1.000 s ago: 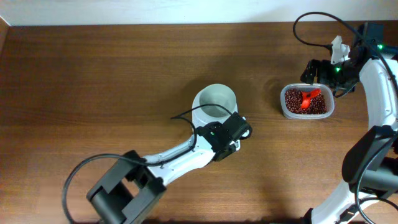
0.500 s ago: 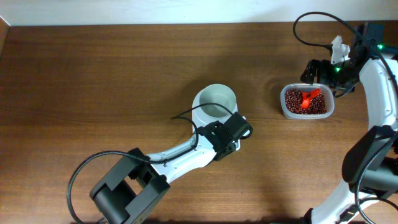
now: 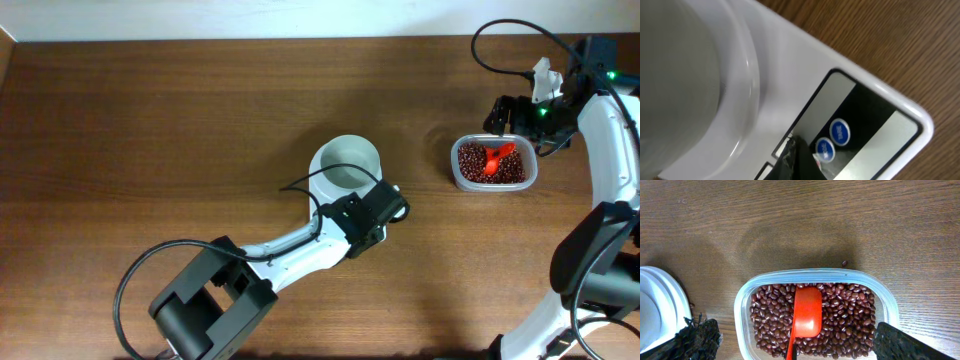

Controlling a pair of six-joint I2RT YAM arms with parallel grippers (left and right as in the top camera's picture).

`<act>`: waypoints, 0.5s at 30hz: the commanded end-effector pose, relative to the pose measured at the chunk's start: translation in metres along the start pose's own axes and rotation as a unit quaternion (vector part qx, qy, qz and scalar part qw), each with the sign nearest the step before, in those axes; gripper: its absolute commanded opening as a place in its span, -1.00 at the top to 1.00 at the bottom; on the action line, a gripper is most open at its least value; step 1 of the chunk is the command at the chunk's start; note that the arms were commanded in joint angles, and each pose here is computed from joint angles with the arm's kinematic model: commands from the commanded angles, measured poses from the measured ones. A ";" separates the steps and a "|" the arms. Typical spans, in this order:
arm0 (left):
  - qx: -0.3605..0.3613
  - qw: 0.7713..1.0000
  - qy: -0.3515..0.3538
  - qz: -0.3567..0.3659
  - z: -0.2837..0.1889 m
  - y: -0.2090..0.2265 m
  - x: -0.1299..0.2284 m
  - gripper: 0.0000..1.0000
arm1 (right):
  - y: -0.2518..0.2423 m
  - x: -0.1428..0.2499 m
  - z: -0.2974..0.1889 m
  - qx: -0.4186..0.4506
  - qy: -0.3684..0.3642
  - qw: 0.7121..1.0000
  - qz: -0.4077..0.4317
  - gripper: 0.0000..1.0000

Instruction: Scoop item into bowl and weigh 50g on scale

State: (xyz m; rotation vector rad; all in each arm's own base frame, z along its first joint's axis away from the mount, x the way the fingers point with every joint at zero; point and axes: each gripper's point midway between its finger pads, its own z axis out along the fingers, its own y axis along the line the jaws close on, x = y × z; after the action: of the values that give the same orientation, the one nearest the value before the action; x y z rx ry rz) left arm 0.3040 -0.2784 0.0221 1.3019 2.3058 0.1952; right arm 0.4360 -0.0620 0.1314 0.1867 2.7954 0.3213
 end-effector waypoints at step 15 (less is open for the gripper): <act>0.074 0.994 0.034 0.070 -0.005 -0.035 0.019 1.00 | 0.001 -0.005 -0.003 0.003 -0.007 1.000 -0.002 -0.98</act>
State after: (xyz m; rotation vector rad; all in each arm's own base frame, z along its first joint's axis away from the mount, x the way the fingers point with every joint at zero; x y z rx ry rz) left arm 0.2813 -0.2765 0.0170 1.4817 2.3098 0.1884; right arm 0.4360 -0.0620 0.1314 0.1856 2.7954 0.3211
